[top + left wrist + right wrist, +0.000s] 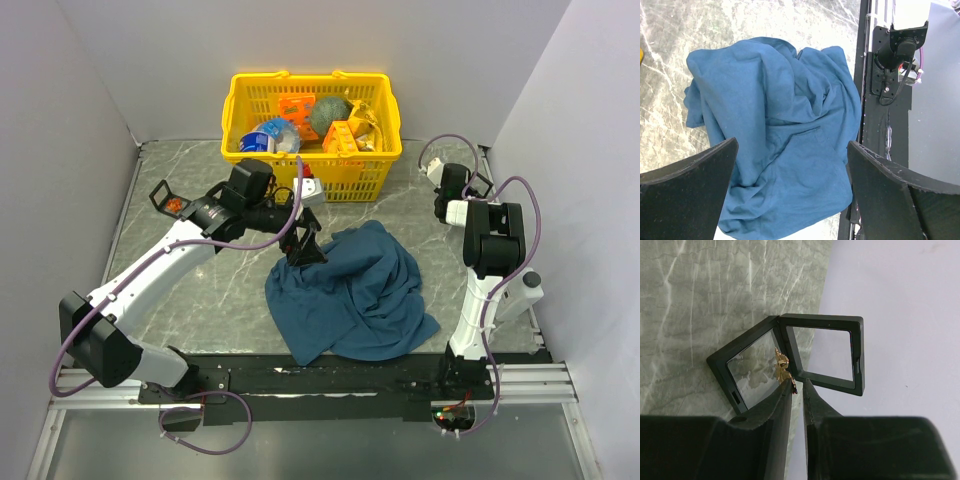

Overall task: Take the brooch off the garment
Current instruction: Place the brooch in the brooch box.

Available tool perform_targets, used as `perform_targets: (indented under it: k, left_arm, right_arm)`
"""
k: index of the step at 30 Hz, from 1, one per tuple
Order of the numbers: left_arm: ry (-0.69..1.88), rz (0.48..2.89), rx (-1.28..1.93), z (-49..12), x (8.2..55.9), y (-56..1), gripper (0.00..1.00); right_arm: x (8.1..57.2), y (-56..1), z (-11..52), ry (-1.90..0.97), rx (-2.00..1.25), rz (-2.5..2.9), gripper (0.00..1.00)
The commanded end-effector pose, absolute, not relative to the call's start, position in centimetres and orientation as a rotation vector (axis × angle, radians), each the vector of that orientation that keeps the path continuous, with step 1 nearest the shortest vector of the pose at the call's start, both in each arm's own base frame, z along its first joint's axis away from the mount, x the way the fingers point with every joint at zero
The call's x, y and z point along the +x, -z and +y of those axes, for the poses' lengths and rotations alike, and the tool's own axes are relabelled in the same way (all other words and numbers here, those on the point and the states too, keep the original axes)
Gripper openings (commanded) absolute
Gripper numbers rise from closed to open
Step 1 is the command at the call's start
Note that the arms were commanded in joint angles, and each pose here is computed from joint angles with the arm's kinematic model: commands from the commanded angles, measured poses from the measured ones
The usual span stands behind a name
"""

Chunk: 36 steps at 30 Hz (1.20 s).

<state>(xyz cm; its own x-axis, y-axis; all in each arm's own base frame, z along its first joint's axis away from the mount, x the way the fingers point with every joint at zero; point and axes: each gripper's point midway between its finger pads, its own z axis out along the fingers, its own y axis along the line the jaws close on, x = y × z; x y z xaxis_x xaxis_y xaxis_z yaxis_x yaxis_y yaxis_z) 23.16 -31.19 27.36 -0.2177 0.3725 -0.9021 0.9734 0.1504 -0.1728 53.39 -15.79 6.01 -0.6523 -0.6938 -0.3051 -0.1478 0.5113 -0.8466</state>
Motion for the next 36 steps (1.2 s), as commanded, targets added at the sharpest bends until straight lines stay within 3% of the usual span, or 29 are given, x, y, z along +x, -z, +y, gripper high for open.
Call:
perform_targets:
  k: [1,14,36]
  left_arm:
    - [1.069,1.626,1.298,-31.7,23.4,-29.9,0.96]
    - [1.065,1.616,1.297,-31.5,23.3,-30.2,0.96]
    - [1.061,1.596,1.287,-31.2,23.1,-30.9,0.96]
  right_arm:
    - [53.7,-6.1,-16.4,1.121,-0.661,2.102,0.21]
    - [53.0,-5.8,-15.3,1.069,-0.705,2.132,0.32]
    - [52.7,-8.1,-12.9,1.017,-0.728,2.121,0.38]
